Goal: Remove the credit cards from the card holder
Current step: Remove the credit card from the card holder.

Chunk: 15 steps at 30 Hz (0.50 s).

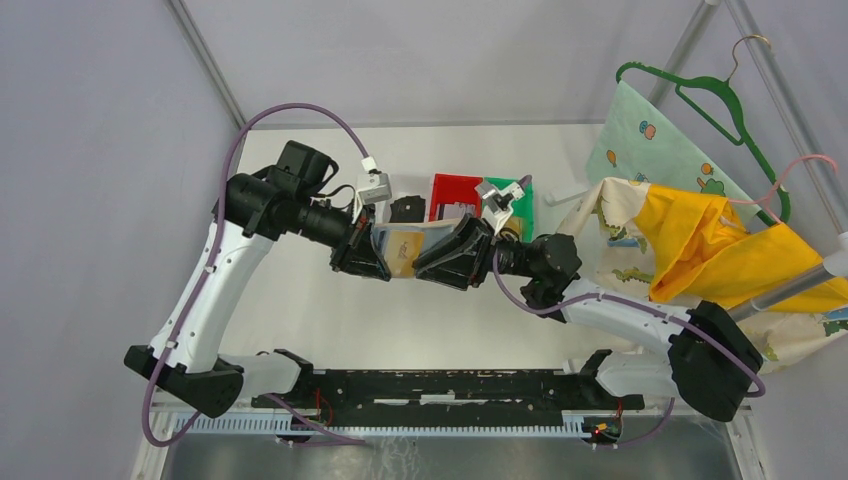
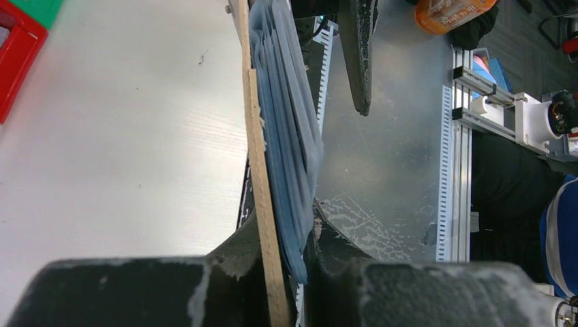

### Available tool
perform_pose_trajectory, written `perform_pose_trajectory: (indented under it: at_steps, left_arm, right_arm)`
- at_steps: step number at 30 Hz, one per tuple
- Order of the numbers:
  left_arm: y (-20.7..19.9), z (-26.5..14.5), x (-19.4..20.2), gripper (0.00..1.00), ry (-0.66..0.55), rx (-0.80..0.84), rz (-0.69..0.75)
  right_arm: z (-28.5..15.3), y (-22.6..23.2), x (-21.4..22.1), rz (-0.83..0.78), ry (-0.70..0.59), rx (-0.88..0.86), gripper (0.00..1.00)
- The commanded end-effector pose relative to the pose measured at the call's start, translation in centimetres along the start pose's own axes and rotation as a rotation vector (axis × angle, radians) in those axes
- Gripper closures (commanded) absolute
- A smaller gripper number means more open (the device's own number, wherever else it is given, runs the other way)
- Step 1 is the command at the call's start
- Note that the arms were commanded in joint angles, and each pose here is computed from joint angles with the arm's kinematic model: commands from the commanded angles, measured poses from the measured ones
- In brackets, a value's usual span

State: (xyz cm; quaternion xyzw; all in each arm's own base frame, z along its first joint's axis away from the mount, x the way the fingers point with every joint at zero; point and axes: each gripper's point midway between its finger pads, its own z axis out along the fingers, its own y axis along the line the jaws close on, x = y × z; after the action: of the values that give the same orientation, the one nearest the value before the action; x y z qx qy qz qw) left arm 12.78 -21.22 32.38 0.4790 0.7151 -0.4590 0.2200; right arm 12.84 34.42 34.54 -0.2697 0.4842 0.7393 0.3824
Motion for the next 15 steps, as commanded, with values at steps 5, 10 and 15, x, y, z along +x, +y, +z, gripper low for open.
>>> perform_pose_trajectory:
  at_steps: [5, 10, 15]
  left_arm:
    - [-1.3, -0.6, -1.7, 0.86, -0.058, 0.035, 0.041]
    - [-1.9, -0.8, -1.7, 0.96, -0.048, 0.057, 0.025]
    - [-1.6, -1.0, -1.4, 0.96, -0.038, 0.023, 0.056]
  right_arm:
    - [2.2, 1.7, -2.6, -0.047, -0.060, -0.081, 0.70]
    - [2.5, 2.0, -1.9, 0.018, -0.039, -0.122, 0.71]
    - [1.3, 0.4, -1.1, -0.074, 0.035, 0.021, 0.57]
